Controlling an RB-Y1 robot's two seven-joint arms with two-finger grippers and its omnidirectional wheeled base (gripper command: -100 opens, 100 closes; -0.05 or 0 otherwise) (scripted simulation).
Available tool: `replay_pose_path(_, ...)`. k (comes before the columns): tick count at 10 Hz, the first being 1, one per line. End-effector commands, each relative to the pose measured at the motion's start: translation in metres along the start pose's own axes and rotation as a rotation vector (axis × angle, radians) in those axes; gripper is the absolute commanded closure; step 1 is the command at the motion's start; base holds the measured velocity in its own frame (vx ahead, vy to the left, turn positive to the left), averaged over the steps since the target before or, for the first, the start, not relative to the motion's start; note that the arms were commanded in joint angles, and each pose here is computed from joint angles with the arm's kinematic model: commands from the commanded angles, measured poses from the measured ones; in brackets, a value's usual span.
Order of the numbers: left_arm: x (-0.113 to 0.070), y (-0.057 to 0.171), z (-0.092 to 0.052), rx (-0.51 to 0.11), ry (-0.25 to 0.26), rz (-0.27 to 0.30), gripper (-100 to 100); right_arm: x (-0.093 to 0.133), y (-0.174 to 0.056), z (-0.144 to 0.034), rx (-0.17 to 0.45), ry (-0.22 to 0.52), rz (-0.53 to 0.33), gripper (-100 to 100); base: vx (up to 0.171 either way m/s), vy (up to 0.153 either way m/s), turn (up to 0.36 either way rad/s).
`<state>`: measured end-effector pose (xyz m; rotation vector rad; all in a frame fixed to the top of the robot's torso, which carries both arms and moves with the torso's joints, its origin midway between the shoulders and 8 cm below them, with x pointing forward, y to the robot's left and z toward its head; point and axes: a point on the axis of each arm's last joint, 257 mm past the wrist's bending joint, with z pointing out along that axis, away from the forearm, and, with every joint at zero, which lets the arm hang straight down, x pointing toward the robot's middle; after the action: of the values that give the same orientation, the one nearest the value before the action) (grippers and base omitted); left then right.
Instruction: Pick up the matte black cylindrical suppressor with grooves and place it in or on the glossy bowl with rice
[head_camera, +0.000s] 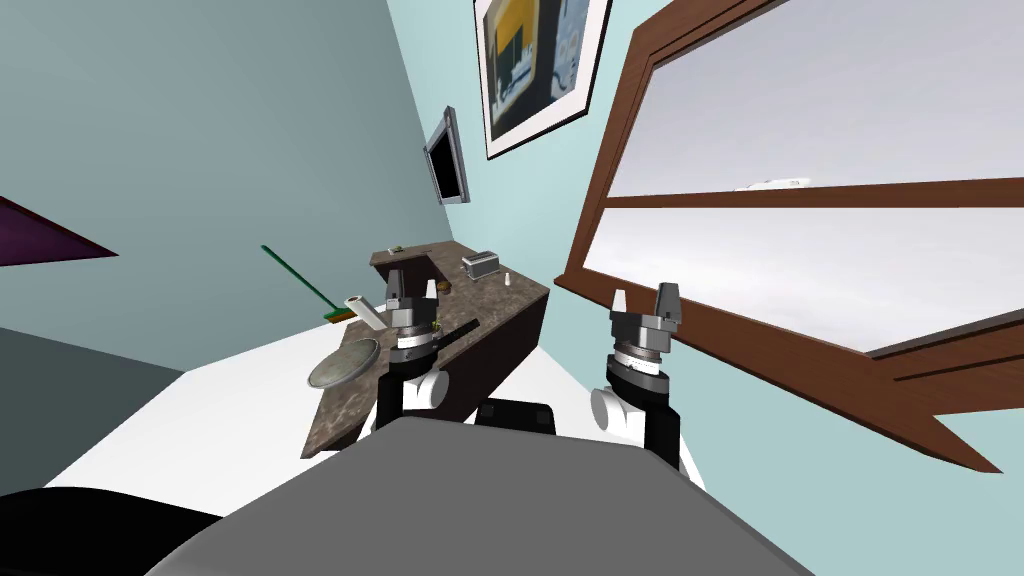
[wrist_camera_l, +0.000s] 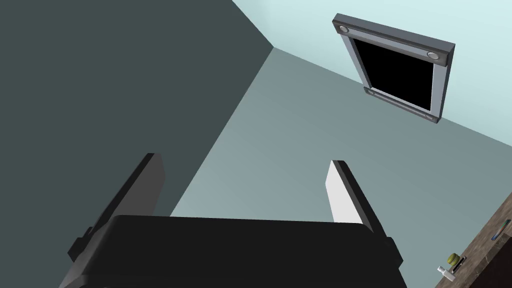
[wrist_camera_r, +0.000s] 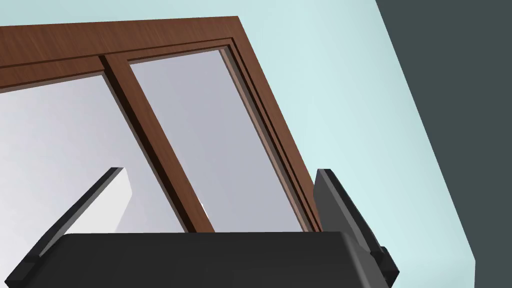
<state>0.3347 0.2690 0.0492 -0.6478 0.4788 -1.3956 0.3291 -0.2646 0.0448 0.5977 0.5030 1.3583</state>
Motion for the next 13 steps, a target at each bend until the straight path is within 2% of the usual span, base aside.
replay_pose_path(1, 0.002, 0.001, 0.001, -0.006, 0.030, 0.008, -100, 0.000, 0.000, 0.000, 0.000, 0.000, 0.000, 0, -0.004, -0.032, 0.038)
replay_pose_path(5, 0.002, 0.007, 0.006, -0.047, 0.117, 0.029, -100, 0.000, 0.000, 0.000, 0.000, 0.000, 0.000, 0, -0.012, -0.109, 0.074)
replay_pose_path(8, -0.006, 0.018, 0.011, -0.109, 0.166, 0.039, -100, 0.000, 0.000, 0.000, 0.000, 0.000, 0.000, 0, -0.030, -0.171, 0.112)
replay_pose_path(13, -0.019, 0.037, 0.014, -0.210, 0.194, 0.044, -100, 0.000, 0.000, 0.000, 0.000, 0.000, 0.000, 0, 0.002, -0.129, 0.092)
